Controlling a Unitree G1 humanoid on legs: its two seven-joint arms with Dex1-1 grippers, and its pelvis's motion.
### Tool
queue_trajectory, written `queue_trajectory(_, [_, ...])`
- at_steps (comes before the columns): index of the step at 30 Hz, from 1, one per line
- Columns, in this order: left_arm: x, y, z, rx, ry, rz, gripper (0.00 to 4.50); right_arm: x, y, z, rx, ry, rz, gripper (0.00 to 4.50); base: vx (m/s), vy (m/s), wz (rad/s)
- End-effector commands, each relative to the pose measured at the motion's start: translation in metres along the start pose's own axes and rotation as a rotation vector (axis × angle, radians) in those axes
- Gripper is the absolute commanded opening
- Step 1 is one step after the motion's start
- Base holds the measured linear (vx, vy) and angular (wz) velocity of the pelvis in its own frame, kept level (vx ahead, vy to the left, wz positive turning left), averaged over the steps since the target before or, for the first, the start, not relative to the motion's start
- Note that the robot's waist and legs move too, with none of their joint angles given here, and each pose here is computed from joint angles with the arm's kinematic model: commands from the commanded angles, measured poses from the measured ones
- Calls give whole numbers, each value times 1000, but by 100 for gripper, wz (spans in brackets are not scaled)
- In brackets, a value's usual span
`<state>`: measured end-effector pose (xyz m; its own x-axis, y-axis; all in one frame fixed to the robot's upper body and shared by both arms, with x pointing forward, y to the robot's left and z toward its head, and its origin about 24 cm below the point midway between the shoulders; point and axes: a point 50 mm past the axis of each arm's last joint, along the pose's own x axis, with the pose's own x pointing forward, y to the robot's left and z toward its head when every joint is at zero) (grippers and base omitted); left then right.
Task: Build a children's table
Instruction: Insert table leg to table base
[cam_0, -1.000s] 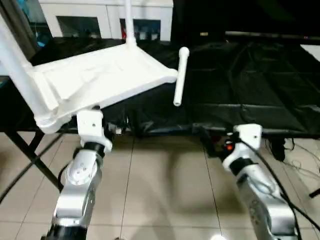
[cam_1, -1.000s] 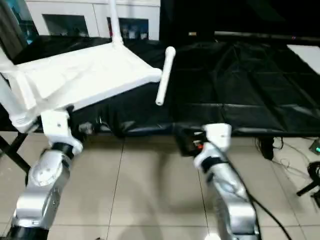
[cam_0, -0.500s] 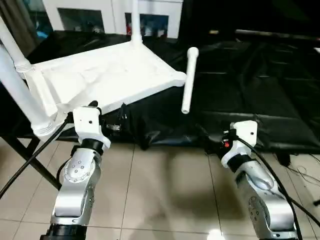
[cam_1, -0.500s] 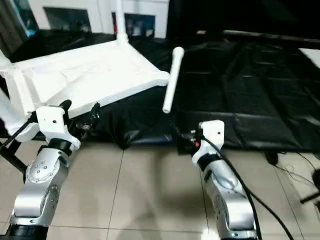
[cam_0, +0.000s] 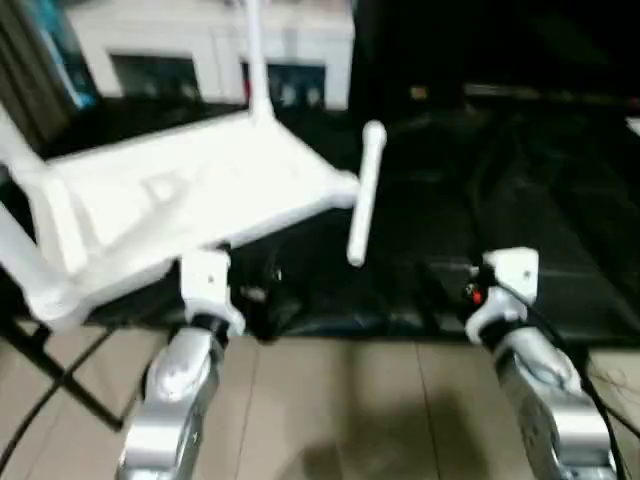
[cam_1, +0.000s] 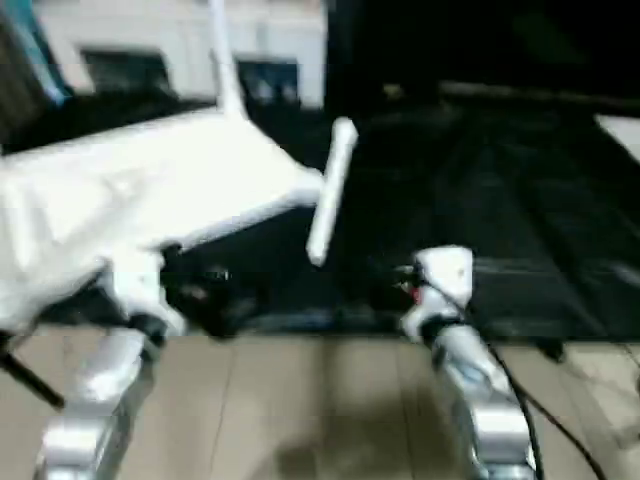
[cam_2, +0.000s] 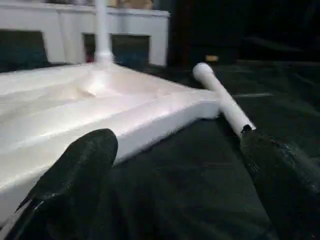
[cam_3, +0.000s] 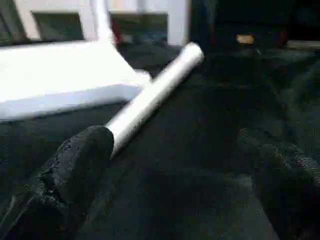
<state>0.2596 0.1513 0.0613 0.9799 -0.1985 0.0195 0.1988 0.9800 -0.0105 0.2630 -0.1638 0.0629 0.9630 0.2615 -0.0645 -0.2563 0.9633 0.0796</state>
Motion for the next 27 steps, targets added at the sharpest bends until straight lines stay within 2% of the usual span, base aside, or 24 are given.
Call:
queue_trajectory(1, [-1, 8, 2, 17, 0, 23, 447, 3, 8, 3, 7, -16, 24, 450, 105, 55, -8])
queue_trajectory(15, [-3, 7, 1, 11, 9, 7, 447, -4, 12, -2, 24, -2, 20, 450, 105, -25, 1])
queue_trajectory(27, [1, 10, 3, 25, 1, -10, 447, 0, 18, -4, 31, -5, 33, 450, 123, 10, -1])
